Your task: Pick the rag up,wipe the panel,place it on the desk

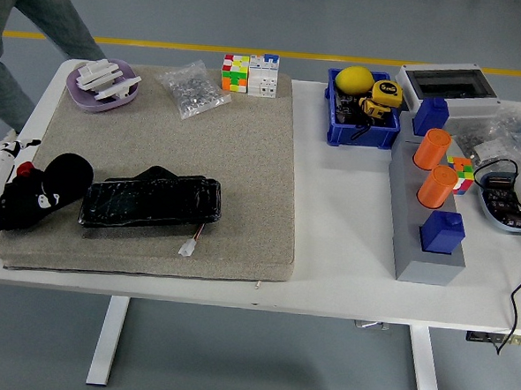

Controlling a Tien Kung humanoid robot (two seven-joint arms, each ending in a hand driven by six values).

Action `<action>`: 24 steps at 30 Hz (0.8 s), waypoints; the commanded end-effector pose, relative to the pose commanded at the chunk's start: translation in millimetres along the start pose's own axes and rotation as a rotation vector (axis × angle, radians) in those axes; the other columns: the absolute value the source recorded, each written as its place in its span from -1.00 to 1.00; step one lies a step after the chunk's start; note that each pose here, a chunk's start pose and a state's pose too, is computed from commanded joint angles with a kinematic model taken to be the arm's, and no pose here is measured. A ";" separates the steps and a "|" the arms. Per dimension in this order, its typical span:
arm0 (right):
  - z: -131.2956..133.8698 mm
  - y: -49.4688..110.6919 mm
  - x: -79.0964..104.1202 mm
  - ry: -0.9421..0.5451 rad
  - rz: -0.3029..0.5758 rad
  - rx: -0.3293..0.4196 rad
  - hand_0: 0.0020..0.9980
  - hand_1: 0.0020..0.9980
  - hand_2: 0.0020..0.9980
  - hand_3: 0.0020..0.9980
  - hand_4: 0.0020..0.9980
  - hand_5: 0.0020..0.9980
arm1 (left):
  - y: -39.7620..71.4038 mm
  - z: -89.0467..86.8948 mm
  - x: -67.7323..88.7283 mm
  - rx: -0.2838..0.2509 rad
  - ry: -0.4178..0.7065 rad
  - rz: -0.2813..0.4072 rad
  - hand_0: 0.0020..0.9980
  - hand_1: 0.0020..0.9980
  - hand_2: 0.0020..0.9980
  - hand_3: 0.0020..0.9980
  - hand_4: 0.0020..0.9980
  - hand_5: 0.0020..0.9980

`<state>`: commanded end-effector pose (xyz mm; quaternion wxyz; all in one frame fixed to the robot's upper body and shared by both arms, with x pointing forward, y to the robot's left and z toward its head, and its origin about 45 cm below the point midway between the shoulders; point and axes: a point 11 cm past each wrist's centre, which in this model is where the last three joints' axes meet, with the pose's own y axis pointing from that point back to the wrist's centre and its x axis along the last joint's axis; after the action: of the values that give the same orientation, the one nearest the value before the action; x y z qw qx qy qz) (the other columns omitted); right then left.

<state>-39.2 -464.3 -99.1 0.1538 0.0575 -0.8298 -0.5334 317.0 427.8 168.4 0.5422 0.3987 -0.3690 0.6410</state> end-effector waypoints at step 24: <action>7.5 0.1 4.2 0.032 0.017 -0.029 0.54 0.28 0.36 0.22 1.00 -0.01 | 2.3 24.8 27.4 -0.069 0.501 0.217 0.49 0.57 0.52 0.42 0.69 -0.08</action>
<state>-45.5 -458.9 -101.1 0.1726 0.0565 -0.8198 -0.5431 314.9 415.9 203.4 0.5579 0.1671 -0.2859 0.7610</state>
